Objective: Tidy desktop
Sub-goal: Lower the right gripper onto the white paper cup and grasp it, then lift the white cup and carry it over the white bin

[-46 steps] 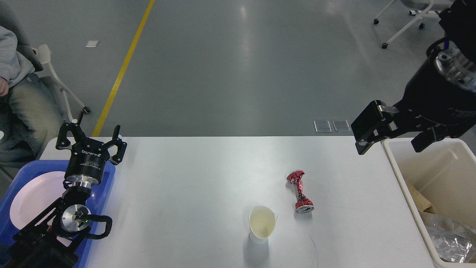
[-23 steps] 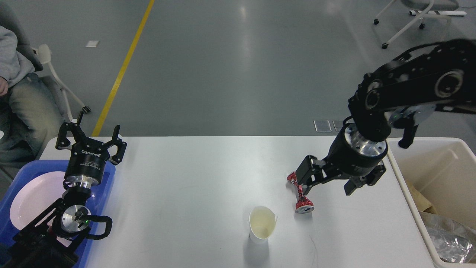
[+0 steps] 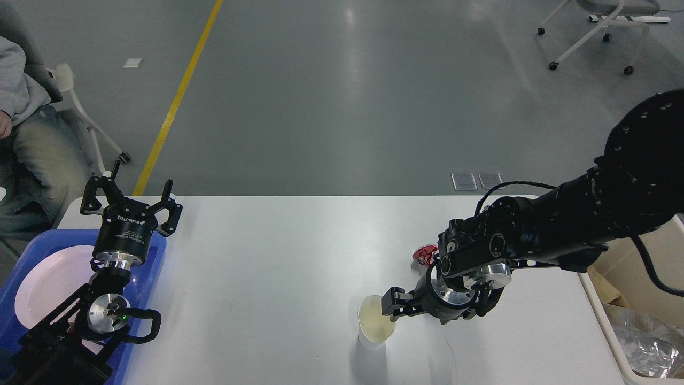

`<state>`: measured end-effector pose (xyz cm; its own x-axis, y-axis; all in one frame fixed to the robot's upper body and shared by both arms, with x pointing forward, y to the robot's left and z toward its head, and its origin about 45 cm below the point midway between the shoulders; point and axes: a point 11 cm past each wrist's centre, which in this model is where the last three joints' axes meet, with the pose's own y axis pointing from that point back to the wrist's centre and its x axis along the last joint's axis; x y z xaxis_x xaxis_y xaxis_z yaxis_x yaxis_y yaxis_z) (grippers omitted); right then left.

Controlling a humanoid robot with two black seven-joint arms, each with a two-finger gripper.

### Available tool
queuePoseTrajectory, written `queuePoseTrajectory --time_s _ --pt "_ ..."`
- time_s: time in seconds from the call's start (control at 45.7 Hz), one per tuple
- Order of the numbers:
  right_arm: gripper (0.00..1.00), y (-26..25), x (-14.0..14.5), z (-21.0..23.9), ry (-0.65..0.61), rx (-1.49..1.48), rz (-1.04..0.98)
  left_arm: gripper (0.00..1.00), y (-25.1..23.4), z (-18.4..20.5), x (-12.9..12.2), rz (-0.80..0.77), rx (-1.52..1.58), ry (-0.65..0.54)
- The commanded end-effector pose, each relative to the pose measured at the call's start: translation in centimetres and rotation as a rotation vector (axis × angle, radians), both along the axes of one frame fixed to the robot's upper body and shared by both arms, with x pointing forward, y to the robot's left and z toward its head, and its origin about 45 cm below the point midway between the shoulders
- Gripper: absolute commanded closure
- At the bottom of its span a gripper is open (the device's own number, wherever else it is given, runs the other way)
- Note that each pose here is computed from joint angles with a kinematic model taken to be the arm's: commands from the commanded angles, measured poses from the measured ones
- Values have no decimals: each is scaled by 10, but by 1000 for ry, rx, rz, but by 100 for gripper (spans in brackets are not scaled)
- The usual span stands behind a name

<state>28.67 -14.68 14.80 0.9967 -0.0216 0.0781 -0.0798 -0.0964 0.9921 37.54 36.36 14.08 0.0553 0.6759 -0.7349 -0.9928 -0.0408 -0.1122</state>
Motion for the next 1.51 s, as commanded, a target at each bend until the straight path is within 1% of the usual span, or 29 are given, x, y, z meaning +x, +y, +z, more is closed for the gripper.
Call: queuePoseTrajectory --time_s 0.0,0.131,0.241,0.284,0.306,0.35,0.372,0.481,0.525,0.547,0.678,1.247,1.335,1.379,1.488 --pt "6 6 5 -10 -39 22 -35 4 0 0 0 0 0 0" --pt "6 15 7 -24 -37 58 -73 4 0 0 0 0 0 0" --pt "6 21 -1 -42 -16 62 -71 4 0 0 0 0 0 0" --pt "9 22 -2 -46 -12 62 -74 4 0 0 0 0 0 0" --pt "12 22 -5 -49 -4 62 -74 4 0 0 0 0 0 0" --pt "23 23 -8 -51 3 62 -72 4 0 0 0 0 0 0" --pt "32 23 -9 -52 6 63 -72 4 0 0 0 0 0 0" --pt "84 24 -7 -50 5 66 -87 4 0 0 0 0 0 0" --pt "99 23 -7 -50 13 69 -114 4 0 0 0 0 0 0" --pt "100 23 -7 -50 17 71 -130 4 -1 0 0 0 -2 0" --pt "100 22 -8 -49 40 83 -216 4 0 0 0 0 0 0" --pt "100 16 0 -43 29 79 -229 4 0 0 0 0 0 0" --pt "100 6 10 -27 15 76 -240 4 0 0 0 0 0 0" --pt "100 0 10 -16 29 75 -240 4 0 0 0 0 0 0" --pt "100 -21 20 26 32 45 -210 4 0 0 0 0 0 0"
